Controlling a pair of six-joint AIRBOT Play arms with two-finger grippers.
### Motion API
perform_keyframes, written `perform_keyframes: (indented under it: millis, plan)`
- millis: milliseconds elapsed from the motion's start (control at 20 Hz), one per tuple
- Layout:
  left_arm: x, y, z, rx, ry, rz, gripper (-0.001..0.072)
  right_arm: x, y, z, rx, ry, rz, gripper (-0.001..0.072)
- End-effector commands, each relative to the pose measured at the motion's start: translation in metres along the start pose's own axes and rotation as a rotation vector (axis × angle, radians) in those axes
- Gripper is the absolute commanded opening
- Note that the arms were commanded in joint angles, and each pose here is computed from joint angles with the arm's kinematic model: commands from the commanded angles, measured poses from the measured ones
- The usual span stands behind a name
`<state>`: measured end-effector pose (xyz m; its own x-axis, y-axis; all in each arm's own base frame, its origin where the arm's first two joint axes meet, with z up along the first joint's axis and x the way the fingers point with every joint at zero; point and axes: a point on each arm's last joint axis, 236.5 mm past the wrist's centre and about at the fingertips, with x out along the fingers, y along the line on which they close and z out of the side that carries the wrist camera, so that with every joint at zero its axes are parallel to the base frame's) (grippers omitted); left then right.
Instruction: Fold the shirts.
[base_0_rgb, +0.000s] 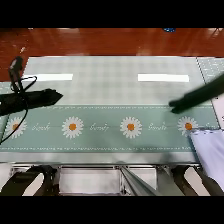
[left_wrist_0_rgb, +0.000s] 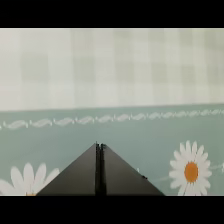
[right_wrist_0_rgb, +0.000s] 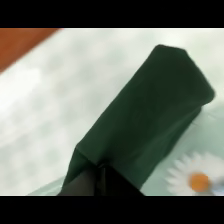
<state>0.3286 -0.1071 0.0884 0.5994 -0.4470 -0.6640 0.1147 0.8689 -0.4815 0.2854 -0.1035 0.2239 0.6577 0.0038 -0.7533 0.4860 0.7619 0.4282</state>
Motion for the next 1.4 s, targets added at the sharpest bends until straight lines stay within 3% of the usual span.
perform_keyframes:
  millis: [0, 150, 300, 550, 600, 650, 700, 750, 900, 950, 1050, 1100, 1200, 1350]
  plan:
    - [-0.007, -0.002, 0.032, 0.013, -0.115, 0.007, 0.0021, -0.037, -0.116, -0.049, 0.250, -0.027, -0.356, 0.0022]
    - [-0.004, -0.001, 0.032, 0.012, -0.113, 0.009, 0.0021, -0.074, -0.184, -0.088, 0.411, -0.001, -0.619, 0.0022]
    - [0.004, -0.005, 0.026, 0.044, -0.086, 0.001, 0.0021, -0.100, -0.223, -0.143, 0.495, 0.177, -0.829, 0.0023]
    - [0.027, -0.018, 0.006, 0.069, -0.003, -0.029, 0.0021, -0.123, -0.252, -0.177, 0.544, 0.289, -1.030, 0.0026]
    - [0.032, -0.021, 0.001, 0.075, 0.020, -0.036, 0.0021, -0.125, -0.258, -0.174, 0.536, 0.276, -1.049, 0.0108]
    - [0.039, -0.024, -0.006, 0.087, 0.044, -0.042, 0.0021, -0.121, -0.262, -0.170, 0.526, 0.275, -1.047, 0.0297]
    - [0.046, -0.023, -0.006, 0.158, 0.048, -0.040, 0.0021, -0.112, -0.264, -0.168, 0.519, 0.304, -1.019, 0.0418]
    - [0.049, -0.016, 0.003, 0.202, 0.020, -0.024, 0.0021, -0.101, -0.263, -0.165, 0.519, 0.334, -0.976, 0.0413]
    - [0.017, 0.004, 0.079, 0.128, -0.150, 0.027, 0.0021, -0.059, -0.248, -0.123, 0.507, 0.286, -0.775, 0.0397]
    - [-0.006, 0.002, 0.112, 0.116, -0.237, 0.026, 0.0021, -0.036, -0.230, -0.093, 0.473, 0.227, -0.647, 0.0342]
    - [-0.054, -0.022, 0.170, 0.137, -0.393, -0.004, 0.0021, 0.018, -0.149, -0.013, 0.332, 0.097, -0.284, 0.0094]
    - [-0.073, -0.039, 0.192, 0.171, -0.448, -0.020, 0.0021, 0.038, -0.092, 0.022, 0.217, 0.042, -0.095, 0.0024]
    - [-0.102, -0.080, 0.224, 0.244, -0.507, -0.075, 0.0021, 0.063, 0.029, 0.066, 0.001, -0.043, 0.193, 0.0024]
    - [-0.091, -0.118, 0.221, 0.262, -0.393, -0.161, 0.0020, 0.094, 0.172, 0.043, -0.351, -0.041, 0.368, 0.0024]
